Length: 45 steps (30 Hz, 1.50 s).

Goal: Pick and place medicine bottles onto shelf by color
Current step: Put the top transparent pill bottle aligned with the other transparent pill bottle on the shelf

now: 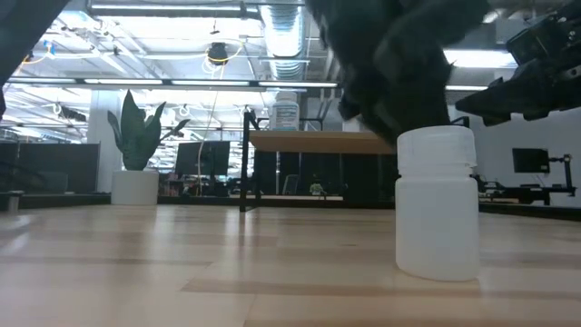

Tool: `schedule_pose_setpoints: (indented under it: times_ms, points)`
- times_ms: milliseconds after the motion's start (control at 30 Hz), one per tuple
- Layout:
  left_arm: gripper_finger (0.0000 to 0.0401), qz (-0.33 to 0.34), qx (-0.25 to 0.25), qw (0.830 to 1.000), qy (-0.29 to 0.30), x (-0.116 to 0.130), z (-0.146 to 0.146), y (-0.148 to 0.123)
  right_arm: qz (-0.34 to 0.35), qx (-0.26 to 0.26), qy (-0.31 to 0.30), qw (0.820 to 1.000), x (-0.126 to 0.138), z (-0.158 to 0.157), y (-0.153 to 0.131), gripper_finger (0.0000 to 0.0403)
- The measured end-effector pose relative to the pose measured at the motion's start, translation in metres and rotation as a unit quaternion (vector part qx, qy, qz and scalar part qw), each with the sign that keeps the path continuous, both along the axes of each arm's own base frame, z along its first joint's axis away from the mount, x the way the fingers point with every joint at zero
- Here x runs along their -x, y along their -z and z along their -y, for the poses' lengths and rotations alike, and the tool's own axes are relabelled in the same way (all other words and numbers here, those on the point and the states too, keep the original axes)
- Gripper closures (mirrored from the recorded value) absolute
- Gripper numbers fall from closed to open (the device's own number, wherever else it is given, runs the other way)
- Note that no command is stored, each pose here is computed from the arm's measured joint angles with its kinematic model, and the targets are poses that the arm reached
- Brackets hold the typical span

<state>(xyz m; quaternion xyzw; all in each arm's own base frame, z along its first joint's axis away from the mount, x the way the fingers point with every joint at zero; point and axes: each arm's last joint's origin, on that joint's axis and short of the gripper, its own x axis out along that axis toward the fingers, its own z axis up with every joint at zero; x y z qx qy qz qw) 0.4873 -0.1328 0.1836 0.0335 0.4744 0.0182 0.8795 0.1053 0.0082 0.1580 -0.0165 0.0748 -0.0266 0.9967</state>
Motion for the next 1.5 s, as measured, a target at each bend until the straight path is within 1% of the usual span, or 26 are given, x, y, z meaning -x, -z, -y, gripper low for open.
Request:
schedule_pose_setpoints:
  times_ms: [100,200,233,300,367,400,467,533,600,667,733,800,867,1100,1300,1500]
  points:
    - [0.0297,-0.023,-0.027,0.999,0.016,-0.002,-0.015,-0.024,0.000,0.000,0.000,1.000,0.000,0.000,0.000,0.0280]
    - [0.0295,-0.028,-0.065,0.997,0.032,-0.004,-0.038,-0.059,0.000,0.000,0.000,1.000,0.000,0.000,0.000,0.0280]
    - [0.0293,-0.025,-0.079,0.996,0.028,-0.005,-0.049,-0.070,0.000,0.000,0.000,1.000,0.000,0.000,0.000,0.0279]
    - [0.0288,-0.027,-0.100,0.995,0.000,-0.005,-0.078,-0.088,0.000,0.000,0.000,1.000,0.000,0.000,0.000,0.0280]
    - [0.0289,-0.018,-0.104,0.994,-0.025,-0.007,-0.110,-0.095,0.000,0.000,0.000,1.000,0.000,0.000,0.000,0.0280]
    - [0.0292,-0.008,-0.098,0.994,-0.035,-0.007,-0.125,-0.098,0.000,0.000,0.000,1.000,0.000,0.000,0.000,0.0280]
    - [0.0294,-0.015,-0.081,0.995,-0.053,-0.004,-0.155,-0.101,0.000,0.000,0.000,1.000,0.000,0.000,0.000,0.0279]
    - [0.0294,-0.001,-0.054,0.995,-0.078,-0.004,-0.183,-0.103,-0.002,0.000,0.000,1.000,0.000,0.000,0.000,0.0280]
    - [0.0294,0.001,-0.025,0.995,-0.097,-0.001,-0.206,-0.103,-0.004,0.000,0.000,1.000,0.000,0.000,0.001,0.0280]
    - [0.0292,0.015,0.000,0.994,-0.105,0.000,-0.223,-0.105,-0.005,0.001,0.000,1.000,-0.001,0.000,0.001,0.0279]
    - [0.0289,0.040,0.018,0.993,-0.106,-0.001,-0.232,-0.110,-0.005,0.001,0.000,1.000,0.000,0.000,0.001,0.0280]
    - [0.0290,0.052,0.030,0.993,-0.101,-0.001,-0.236,-0.113,-0.005,0.001,0.000,1.000,-0.001,0.000,0.001,0.0280]
    - [0.0294,0.066,0.024,0.993,-0.099,-0.002,-0.237,-0.116,-0.005,0.001,0.000,1.000,-0.001,0.000,0.001,0.0279]
    - [0.0290,0.063,-0.023,0.991,-0.118,0.004,-0.251,-0.122,-0.005,0.001,0.000,1.000,-0.001,0.000,0.001,0.0279]
    - [0.0293,0.067,-0.036,0.989,-0.125,0.008,-0.271,-0.123,-0.005,0.001,0.000,1.000,-0.001,0.000,0.001,0.0279]
    - [0.0290,0.068,-0.037,0.986,-0.145,0.014,-0.291,-0.123,-0.005,0.002,0.000,1.000,-0.001,0.000,0.001,0.0280]
